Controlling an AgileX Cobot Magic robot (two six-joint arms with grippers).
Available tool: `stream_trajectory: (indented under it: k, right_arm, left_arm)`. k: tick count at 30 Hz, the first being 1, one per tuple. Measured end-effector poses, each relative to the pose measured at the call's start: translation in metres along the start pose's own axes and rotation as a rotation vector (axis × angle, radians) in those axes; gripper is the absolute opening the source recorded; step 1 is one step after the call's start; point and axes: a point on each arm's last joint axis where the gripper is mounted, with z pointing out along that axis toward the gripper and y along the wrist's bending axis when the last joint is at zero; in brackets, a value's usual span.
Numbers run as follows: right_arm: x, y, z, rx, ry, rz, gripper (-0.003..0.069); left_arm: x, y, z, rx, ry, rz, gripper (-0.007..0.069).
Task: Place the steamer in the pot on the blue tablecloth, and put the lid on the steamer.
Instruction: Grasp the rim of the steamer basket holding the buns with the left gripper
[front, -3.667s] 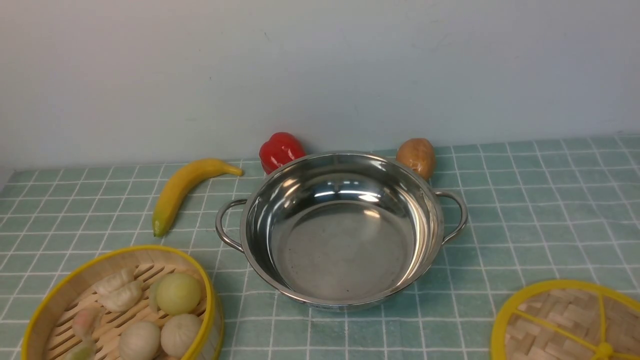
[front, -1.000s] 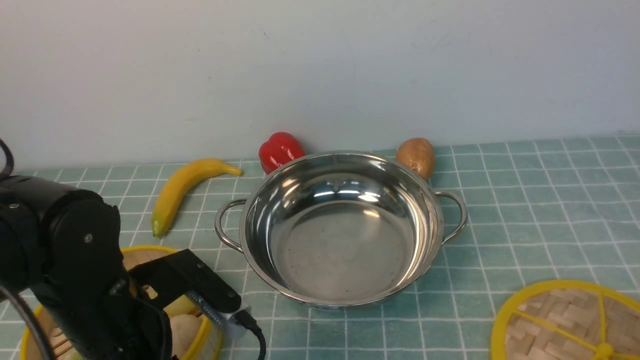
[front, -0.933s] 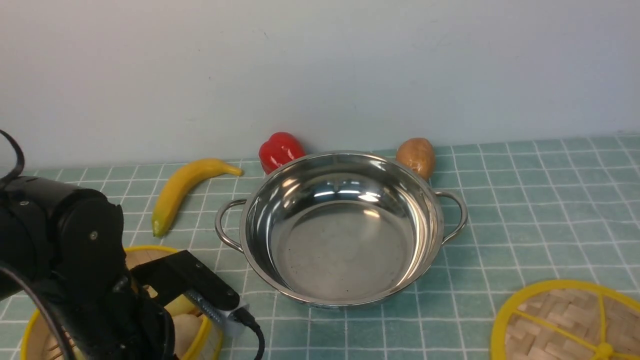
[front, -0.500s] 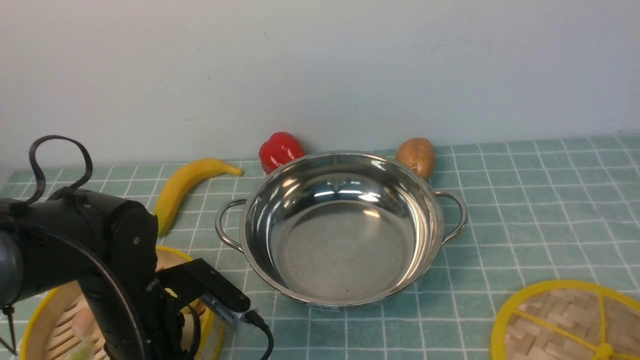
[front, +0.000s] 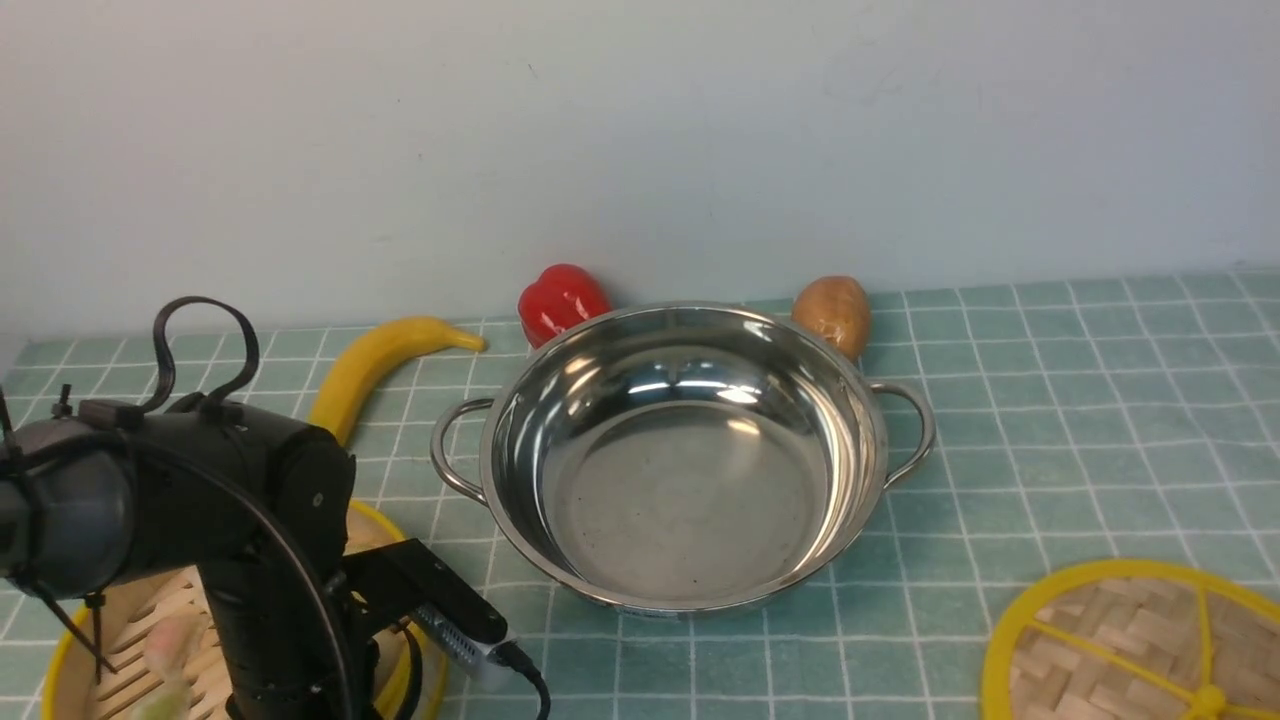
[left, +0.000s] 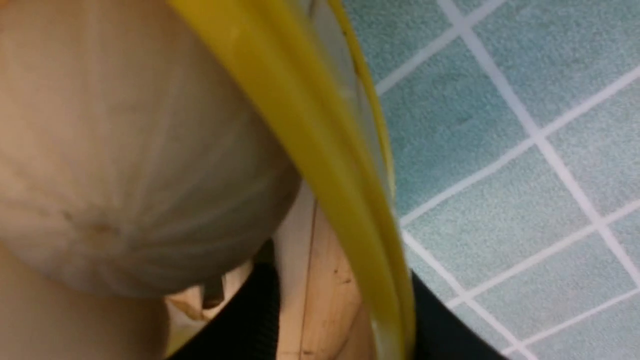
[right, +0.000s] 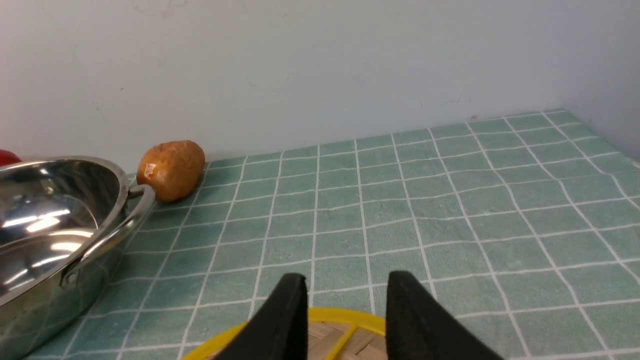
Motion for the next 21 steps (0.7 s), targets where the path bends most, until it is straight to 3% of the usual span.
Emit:
stream_trajectory:
  k: [12, 15, 21]
  right_arm:
    - [0.0, 0.0, 0.0, 0.0, -0.001, 0.0, 0.0243]
    - [0.0, 0.0, 0.0, 0.0, -0.001, 0.0, 0.0243]
    - [0.0, 0.0, 0.0, 0.0, -0.001, 0.0, 0.0243]
  left_arm:
    - [0.004, 0.002, -0.003, -0.028, 0.027, -0.01, 0.0249]
    - [0.011, 0.003, -0.015, -0.075, 0.019, -0.019, 0.0072]
    - [0.027, 0.002, -0.036, -0.126, -0.017, -0.027, 0.005]
